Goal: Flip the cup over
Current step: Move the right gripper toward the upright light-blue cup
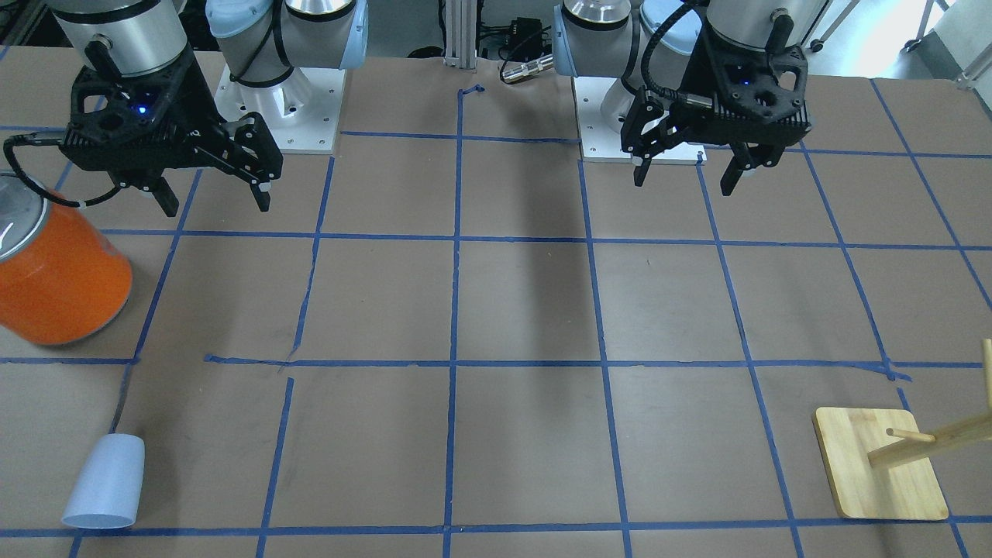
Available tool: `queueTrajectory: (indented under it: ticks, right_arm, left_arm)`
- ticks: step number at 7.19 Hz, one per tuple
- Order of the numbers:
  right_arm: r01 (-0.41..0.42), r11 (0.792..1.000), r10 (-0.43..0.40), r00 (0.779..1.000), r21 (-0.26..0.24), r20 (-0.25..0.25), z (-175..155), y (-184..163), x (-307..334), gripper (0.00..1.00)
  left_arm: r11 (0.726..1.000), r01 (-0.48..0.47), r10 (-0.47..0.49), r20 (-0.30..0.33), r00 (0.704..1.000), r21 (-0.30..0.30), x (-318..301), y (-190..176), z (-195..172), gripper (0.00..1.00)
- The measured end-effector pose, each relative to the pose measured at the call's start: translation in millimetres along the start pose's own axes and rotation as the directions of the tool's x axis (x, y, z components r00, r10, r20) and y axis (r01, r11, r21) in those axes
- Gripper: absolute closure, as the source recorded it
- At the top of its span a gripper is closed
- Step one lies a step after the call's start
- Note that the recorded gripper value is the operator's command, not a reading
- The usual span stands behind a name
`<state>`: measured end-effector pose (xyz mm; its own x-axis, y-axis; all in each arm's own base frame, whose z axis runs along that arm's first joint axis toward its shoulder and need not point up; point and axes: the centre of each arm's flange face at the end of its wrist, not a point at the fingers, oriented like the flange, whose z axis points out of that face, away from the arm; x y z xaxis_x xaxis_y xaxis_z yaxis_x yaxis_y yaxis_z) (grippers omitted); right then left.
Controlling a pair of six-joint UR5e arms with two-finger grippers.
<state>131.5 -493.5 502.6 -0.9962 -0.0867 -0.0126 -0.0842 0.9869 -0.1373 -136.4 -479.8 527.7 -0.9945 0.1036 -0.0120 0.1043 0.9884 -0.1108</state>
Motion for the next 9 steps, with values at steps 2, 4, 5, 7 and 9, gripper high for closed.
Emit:
queueTrajectory:
  ticks: [2, 4, 5, 7, 9]
  right_arm:
    - [0.003, 1.0, -0.003, 1.0, 0.001, -0.001, -0.7, 0.4, 0.0, 0.0]
    - [0.01, 1.0, -0.01, 1.0, 0.004, -0.005, -2.7, 0.7, 0.3, 0.0]
    - [0.01, 1.0, -0.01, 1.0, 0.007, -0.006, -3.9, 0.5, 0.4, 0.0]
    - [0.006, 1.0, -0.006, 1.0, 0.011, -0.01, -6.7, 0.8, 1.2, 0.0]
    - [0.006, 1.0, -0.006, 1.0, 0.013, -0.014, -7.0, 0.3, 3.1, 0.0]
  left_arm:
    - [1.0, 0.007, -0.007, -0.001, 1.0, -0.002, 0.2, 0.2, 2.9, 0.0]
    - [1.0, 0.008, -0.008, 0.001, 1.0, 0.006, 0.2, -0.2, 3.3, 0.0]
    - [1.0, 0.009, -0.009, 0.0, 1.0, 0.006, 0.7, -0.6, 3.9, 0.0]
    - [1.0, 0.012, -0.012, -0.002, 1.0, 0.005, 1.2, -1.6, 5.1, 0.0]
    - [1.0, 0.011, -0.011, -0.003, 1.0, 0.005, 1.3, -2.1, 5.8, 0.0]
